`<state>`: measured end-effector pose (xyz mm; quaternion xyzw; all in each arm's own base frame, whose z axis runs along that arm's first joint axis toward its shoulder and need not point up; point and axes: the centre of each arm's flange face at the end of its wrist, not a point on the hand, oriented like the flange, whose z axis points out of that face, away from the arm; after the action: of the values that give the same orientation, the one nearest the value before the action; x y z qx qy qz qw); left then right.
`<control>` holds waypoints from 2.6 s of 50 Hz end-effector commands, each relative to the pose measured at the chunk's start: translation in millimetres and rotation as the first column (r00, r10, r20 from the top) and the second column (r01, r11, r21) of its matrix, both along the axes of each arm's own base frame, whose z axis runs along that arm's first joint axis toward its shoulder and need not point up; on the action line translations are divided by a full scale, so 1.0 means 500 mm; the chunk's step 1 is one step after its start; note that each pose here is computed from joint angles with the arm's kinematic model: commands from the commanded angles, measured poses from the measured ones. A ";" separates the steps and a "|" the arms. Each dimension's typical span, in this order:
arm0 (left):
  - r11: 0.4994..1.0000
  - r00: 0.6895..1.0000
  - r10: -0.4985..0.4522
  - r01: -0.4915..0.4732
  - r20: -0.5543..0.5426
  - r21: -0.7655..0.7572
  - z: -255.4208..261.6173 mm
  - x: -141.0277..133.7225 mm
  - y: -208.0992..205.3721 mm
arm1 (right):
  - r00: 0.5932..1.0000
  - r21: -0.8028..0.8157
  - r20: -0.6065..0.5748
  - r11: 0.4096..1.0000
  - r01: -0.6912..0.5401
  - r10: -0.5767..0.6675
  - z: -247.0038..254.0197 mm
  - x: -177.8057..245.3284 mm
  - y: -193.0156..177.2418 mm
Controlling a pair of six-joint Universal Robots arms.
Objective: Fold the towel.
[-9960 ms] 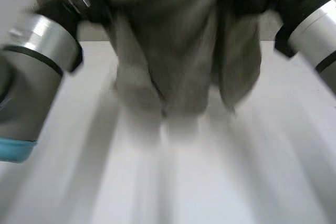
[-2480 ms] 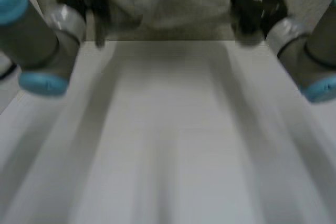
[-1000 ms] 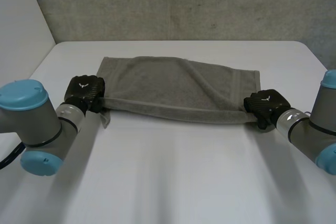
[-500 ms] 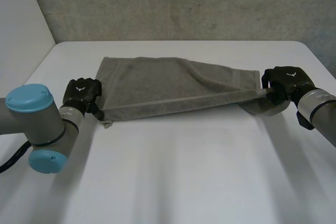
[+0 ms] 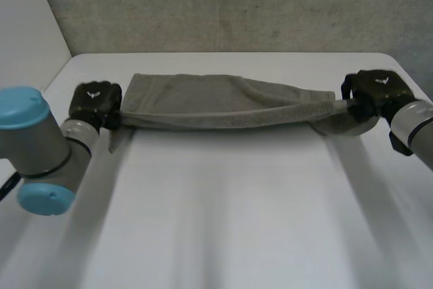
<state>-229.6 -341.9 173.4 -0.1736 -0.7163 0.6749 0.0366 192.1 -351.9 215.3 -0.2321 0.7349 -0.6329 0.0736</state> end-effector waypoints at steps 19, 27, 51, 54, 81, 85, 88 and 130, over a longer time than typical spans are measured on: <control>0.947 0.990 -0.123 0.094 -0.076 -0.307 0.438 0.011 0.107 | 0.950 -0.179 -0.297 0.972 -0.154 0.096 0.320 0.019 0.098; 0.992 0.995 -0.091 0.087 -0.040 -0.091 0.281 -0.025 -0.026 | 0.892 -0.151 -0.436 0.968 -0.201 0.118 0.220 0.100 0.024; 0.724 0.964 -0.191 0.013 -0.183 -0.689 0.508 -0.110 -0.107 | 0.996 -0.787 0.022 0.613 0.073 -0.092 0.394 0.152 -0.121; 0.772 0.969 -0.182 0.036 -0.167 -0.635 0.452 -0.115 -0.117 | 0.996 -0.751 -0.004 0.658 0.054 -0.087 0.359 0.154 -0.125; 0.988 0.989 -0.141 0.137 0.048 0.070 -0.062 -0.046 0.031 | 0.906 0.020 -0.386 0.983 -0.181 0.174 -0.159 0.056 0.065; 0.987 0.982 -0.150 0.143 0.113 0.068 -0.078 -0.038 0.050 | 0.910 0.032 -0.384 0.987 -0.155 0.156 -0.165 0.041 0.062; 0.988 0.981 -0.147 0.140 0.130 0.062 -0.084 -0.034 0.051 | 0.914 0.032 -0.376 0.988 -0.151 0.152 -0.162 0.041 0.060; 0.998 0.992 -0.062 0.062 0.114 0.007 -0.071 0.007 0.004 | 0.908 0.076 -0.387 0.987 -0.140 0.159 -0.189 0.036 0.064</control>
<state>-226.1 -340.4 139.1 -0.2334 -0.7113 0.6628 0.0165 210.4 -320.0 123.7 -0.4073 0.7272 -0.5521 -0.0218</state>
